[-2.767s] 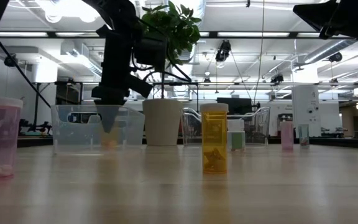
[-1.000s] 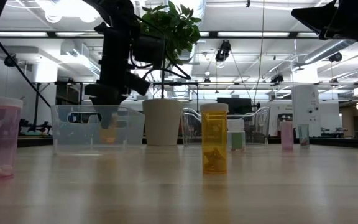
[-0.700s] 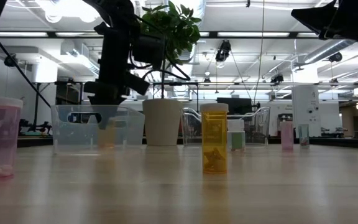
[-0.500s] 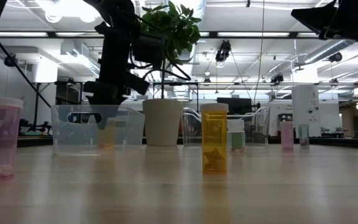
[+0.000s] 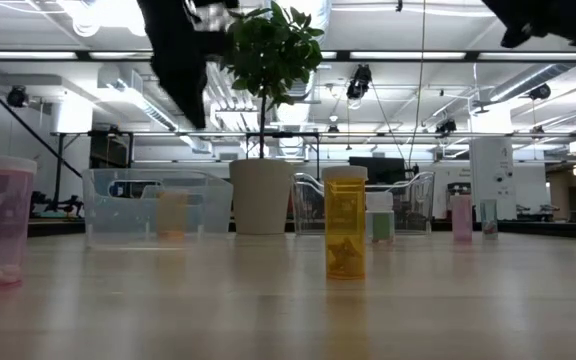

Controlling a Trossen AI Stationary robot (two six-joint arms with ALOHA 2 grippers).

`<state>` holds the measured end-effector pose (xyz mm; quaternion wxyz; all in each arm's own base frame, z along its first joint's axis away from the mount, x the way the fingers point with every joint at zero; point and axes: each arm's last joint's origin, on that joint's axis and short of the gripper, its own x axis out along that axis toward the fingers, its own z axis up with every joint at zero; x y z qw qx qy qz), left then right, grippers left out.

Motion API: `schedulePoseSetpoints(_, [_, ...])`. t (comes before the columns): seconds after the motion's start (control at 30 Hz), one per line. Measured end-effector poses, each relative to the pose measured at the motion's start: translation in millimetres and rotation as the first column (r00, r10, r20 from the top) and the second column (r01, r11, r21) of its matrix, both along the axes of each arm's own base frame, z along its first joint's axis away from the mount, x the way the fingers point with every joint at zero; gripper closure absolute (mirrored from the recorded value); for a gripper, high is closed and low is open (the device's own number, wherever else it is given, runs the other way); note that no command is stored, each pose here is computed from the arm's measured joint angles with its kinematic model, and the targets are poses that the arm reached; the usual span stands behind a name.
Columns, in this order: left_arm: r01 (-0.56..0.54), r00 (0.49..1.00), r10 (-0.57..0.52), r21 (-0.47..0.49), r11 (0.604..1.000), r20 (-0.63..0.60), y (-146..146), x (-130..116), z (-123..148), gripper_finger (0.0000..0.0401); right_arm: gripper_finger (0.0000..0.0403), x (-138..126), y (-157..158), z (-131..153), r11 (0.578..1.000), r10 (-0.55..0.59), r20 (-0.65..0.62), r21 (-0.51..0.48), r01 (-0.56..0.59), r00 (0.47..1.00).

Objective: Pick and place medicine bottles into bin by pill shape (circle, oval)
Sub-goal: Put the top pink pill bottle into the top transparent bin

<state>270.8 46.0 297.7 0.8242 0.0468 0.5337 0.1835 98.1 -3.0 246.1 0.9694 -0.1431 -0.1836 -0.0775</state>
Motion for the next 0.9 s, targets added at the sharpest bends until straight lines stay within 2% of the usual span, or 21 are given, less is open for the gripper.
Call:
schedulePoseSetpoints(0.13, [0.038, 0.962, -0.037, 0.005, 0.999, 0.27, -22.2, -8.9, 15.8, 0.0051, 0.0385, 6.7, 1.2, 7.7, 0.992, 0.072, -0.09, 0.106, -0.063, 0.993])
schedulePoseSetpoints(0.27, [0.097, 0.865, -0.089, 0.009, 0.995, 0.494, -43.5, -15.4, 19.8, 0.0051, 0.0385, 18.7, 1.5, 14.6, 0.971, 0.117, -0.232, 0.23, -0.062, 0.966])
schedulePoseSetpoints(0.37, [0.114, 0.803, -0.091, -0.001, 0.993, 0.59, -51.9, -19.7, 12.9, 0.0051, 0.0385, 32.9, 1.5, 18.0, 0.946, 0.148, -0.376, 0.324, -0.019, 0.915])
schedulePoseSetpoints(0.5, [0.092, 0.762, -0.048, -0.035, 0.995, 0.646, -52.9, -27.4, -1.1, 0.0051, 0.0385, 47.0, 1.4, 22.8, 0.893, 0.184, -0.537, 0.442, 0.089, 0.823])
schedulePoseSetpoints(0.63, [0.079, 0.772, -0.041, -0.032, 0.996, 0.634, -52.1, -34.5, -14.1, 0.0051, 0.0385, 54.3, 1.3, 23.8, 0.816, 0.223, -0.641, 0.534, 0.219, 0.734])
schedulePoseSetpoints(0.73, [0.076, 0.765, -0.055, -0.005, 0.997, 0.642, -51.5, -37.7, -19.6, 0.0051, 0.0385, 60.1, 0.9, 17.2, 0.74, 0.237, -0.695, 0.582, 0.338, 0.678])
schedulePoseSetpoints(0.83, [0.065, 0.764, -0.069, 0.03, 0.997, 0.642, -50.7, -38.4, -22.7, 0.0051, 0.0385, 64.3, -0.9, 7.1, 0.642, 0.206, -0.759, 0.581, 0.5, 0.617])
schedulePoseSetpoints(0.9, [0.05, 0.759, -0.078, 0.061, 0.997, 0.646, -50.0, -38.1, -23.0, 0.0051, 0.0385, 65.4, -2.5, -0.6, 0.578, 0.164, -0.814, 0.537, 0.615, 0.557])
